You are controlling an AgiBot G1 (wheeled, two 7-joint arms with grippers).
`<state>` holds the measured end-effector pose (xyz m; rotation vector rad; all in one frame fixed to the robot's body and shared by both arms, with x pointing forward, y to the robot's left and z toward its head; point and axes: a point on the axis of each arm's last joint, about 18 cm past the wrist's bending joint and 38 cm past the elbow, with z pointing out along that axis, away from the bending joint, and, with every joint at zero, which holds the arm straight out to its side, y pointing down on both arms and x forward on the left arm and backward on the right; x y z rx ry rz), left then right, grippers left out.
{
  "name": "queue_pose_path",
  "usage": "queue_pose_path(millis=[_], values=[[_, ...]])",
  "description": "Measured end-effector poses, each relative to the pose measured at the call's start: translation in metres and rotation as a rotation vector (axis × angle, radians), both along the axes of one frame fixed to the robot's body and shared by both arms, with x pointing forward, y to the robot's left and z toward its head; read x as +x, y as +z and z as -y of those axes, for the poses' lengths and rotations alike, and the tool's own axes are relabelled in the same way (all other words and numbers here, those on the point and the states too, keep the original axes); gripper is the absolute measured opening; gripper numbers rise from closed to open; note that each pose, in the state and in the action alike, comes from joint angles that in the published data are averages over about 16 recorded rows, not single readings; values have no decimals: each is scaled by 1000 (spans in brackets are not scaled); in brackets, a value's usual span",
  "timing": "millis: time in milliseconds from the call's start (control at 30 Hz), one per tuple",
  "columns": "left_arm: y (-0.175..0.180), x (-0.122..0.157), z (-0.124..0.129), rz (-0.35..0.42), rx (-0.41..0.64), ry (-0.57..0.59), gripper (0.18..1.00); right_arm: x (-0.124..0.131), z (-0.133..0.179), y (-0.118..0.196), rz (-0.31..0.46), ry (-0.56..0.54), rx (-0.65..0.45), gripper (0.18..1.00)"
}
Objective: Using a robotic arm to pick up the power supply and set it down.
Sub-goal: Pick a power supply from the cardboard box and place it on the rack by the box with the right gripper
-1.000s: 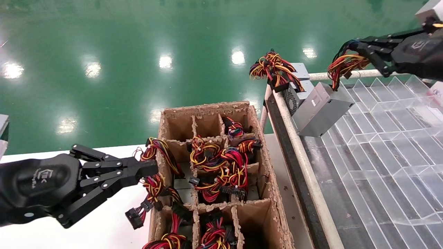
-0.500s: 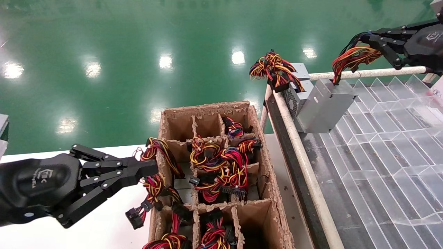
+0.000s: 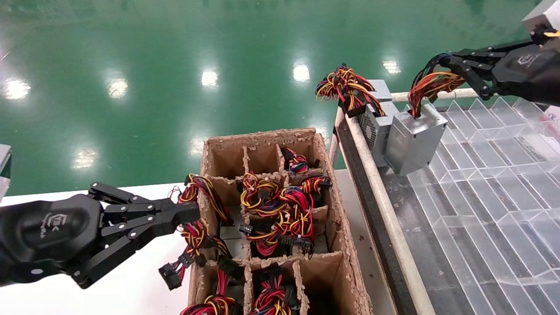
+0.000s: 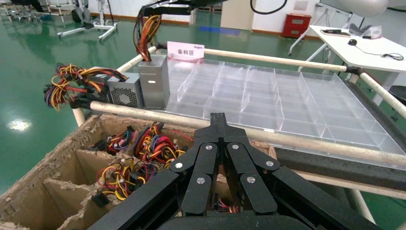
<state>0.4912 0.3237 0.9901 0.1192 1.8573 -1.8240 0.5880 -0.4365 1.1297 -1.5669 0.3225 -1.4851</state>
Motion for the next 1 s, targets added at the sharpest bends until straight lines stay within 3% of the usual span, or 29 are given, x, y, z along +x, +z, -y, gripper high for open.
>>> queue_pose_path(millis=[1000], values=[[0,0,0,0,0,0,191,21,-32,-30,-78,-2,-86,199]])
